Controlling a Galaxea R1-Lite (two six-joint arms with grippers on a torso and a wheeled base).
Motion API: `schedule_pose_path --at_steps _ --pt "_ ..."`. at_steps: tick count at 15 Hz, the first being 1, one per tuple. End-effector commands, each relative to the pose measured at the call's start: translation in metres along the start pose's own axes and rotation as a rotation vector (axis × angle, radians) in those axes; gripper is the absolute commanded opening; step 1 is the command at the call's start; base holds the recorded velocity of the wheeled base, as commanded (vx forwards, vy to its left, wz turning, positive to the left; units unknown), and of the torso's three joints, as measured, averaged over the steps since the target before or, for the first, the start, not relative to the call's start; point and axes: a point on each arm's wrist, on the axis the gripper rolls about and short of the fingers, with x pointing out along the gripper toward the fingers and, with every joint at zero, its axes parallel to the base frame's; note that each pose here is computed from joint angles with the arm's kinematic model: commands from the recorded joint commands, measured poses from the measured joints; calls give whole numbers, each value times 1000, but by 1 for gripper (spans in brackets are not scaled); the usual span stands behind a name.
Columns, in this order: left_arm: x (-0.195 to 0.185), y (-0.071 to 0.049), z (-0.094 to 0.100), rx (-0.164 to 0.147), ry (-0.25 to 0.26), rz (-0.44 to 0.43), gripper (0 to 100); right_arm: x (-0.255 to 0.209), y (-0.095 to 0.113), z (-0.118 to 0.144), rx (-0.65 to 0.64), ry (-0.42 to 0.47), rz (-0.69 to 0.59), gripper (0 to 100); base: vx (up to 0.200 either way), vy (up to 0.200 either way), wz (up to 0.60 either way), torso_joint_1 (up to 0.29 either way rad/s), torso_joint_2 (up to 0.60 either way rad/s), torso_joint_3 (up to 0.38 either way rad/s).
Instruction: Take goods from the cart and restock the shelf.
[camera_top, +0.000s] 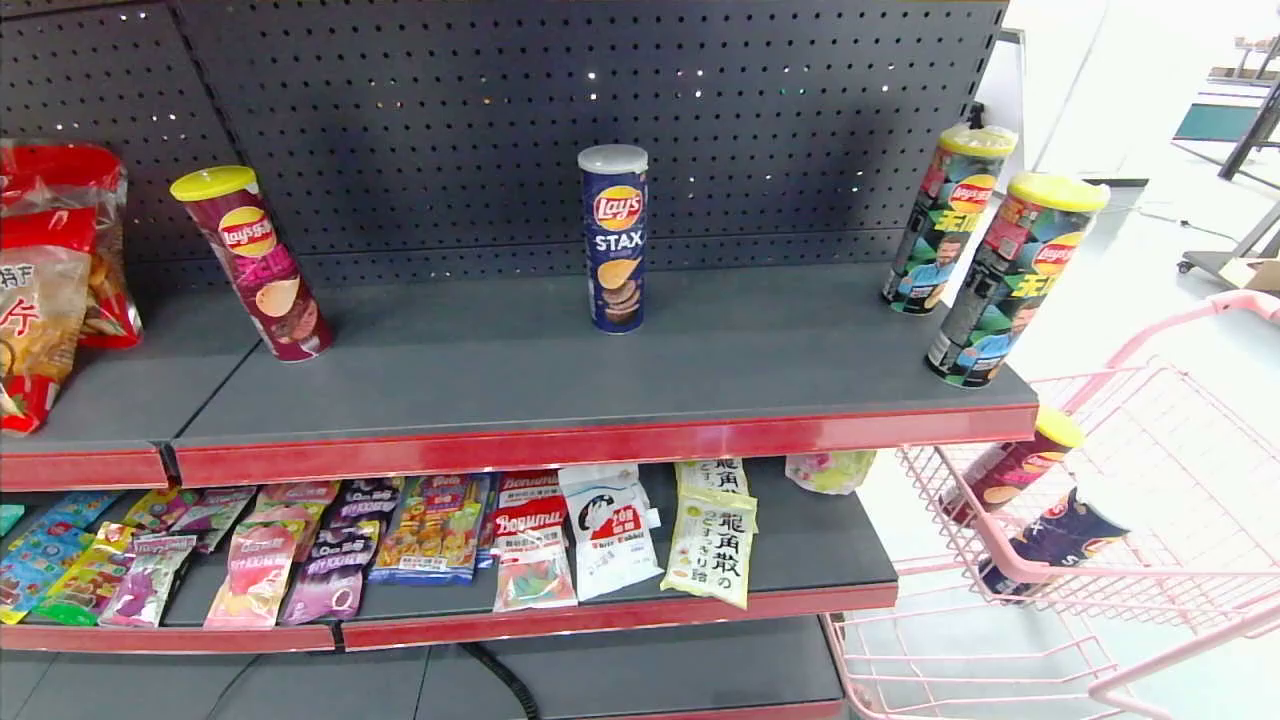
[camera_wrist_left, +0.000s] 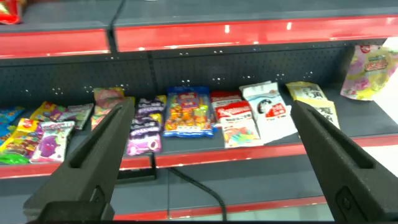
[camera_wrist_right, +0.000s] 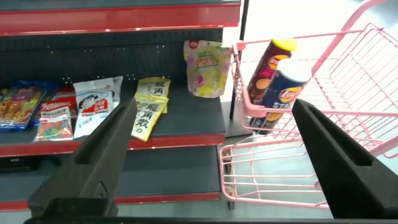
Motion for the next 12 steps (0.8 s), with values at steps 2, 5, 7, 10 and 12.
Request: schedule_pose_path --at_steps 2,5,7,10,12 --pt "0 0 0 0 2 0 100 0 0 0 -2 1 0 100 0 -200 0 0 2 2" --pt "0 0 0 0 2 0 100 0 0 0 0 1 -1 100 0 -200 0 1 2 14" --pt "0 0 0 0 2 0 100 0 0 0 0 1 -3 100 0 -200 0 0 2 0" --pt "0 0 0 0 0 2 100 0 0 0 0 1 -3 100 0 -200 0 -2 2 4" --pt "0 0 0 0 0 0 100 0 0 0 1 1 -3 100 0 0 0 0 0 0"
